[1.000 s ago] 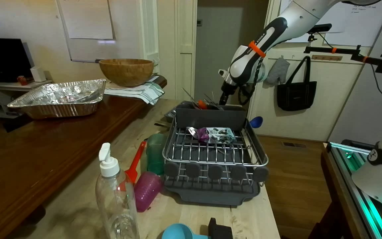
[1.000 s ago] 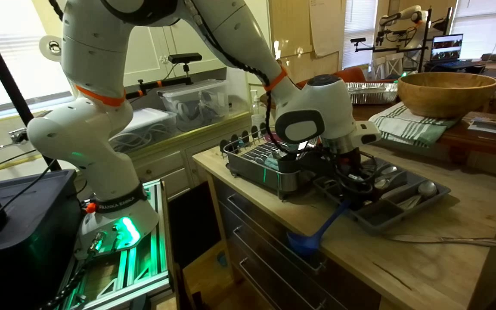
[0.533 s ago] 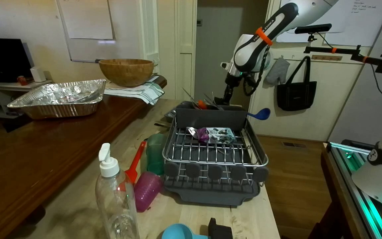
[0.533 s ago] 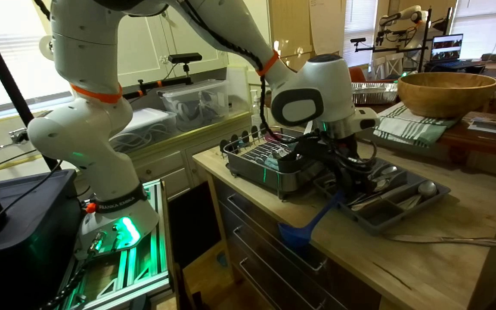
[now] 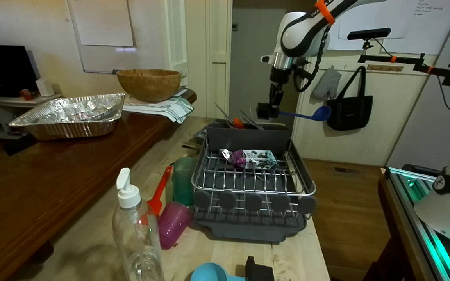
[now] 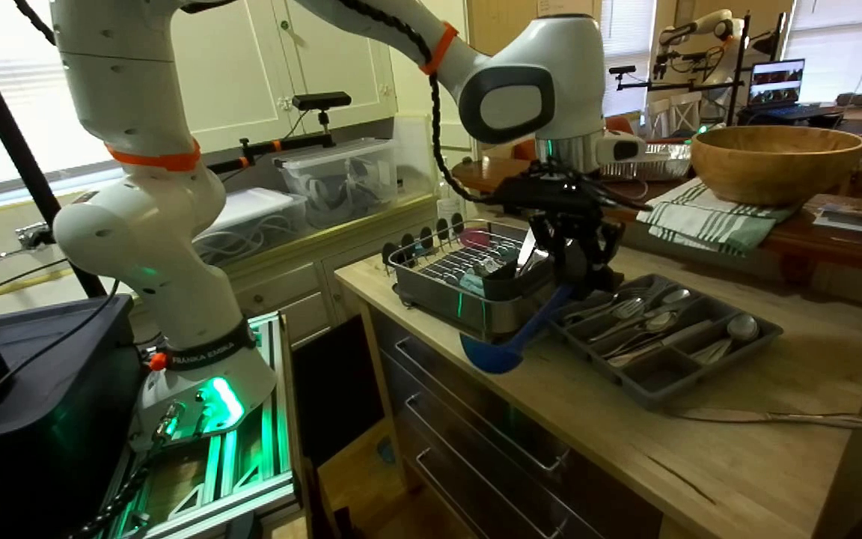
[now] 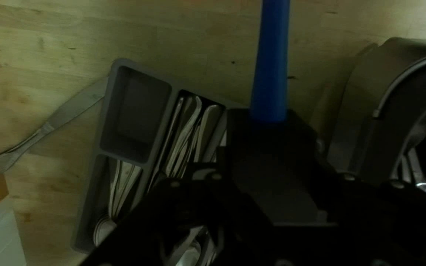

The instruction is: Move the blue spoon to the left dish rack, then remove some utensils from the left dish rack

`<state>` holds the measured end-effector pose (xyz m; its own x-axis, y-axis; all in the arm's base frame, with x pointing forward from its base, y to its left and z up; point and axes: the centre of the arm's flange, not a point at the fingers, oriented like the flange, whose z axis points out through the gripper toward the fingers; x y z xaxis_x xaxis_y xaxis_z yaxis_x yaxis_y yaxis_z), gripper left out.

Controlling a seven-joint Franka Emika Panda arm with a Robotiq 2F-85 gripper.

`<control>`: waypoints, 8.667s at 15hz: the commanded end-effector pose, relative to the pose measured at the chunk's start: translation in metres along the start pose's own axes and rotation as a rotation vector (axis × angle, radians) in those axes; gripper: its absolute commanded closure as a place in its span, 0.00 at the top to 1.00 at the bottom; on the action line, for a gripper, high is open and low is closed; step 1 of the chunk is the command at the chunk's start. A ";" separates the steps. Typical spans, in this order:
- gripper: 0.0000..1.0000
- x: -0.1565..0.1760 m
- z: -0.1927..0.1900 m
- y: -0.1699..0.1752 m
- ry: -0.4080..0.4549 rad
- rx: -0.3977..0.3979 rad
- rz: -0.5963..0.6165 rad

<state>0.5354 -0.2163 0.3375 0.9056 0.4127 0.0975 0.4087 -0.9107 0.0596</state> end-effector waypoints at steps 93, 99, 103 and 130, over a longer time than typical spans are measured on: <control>1.00 0.121 -0.013 -0.359 0.354 0.080 0.121; 1.00 0.062 -0.105 -0.287 0.514 0.000 0.356; 1.00 0.047 -0.126 -0.204 0.471 -0.105 0.434; 1.00 0.023 -0.062 -0.129 0.215 -0.183 0.288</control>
<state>0.5045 -0.0851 0.4044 0.9242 0.1253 0.3608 0.0679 -0.9835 0.1677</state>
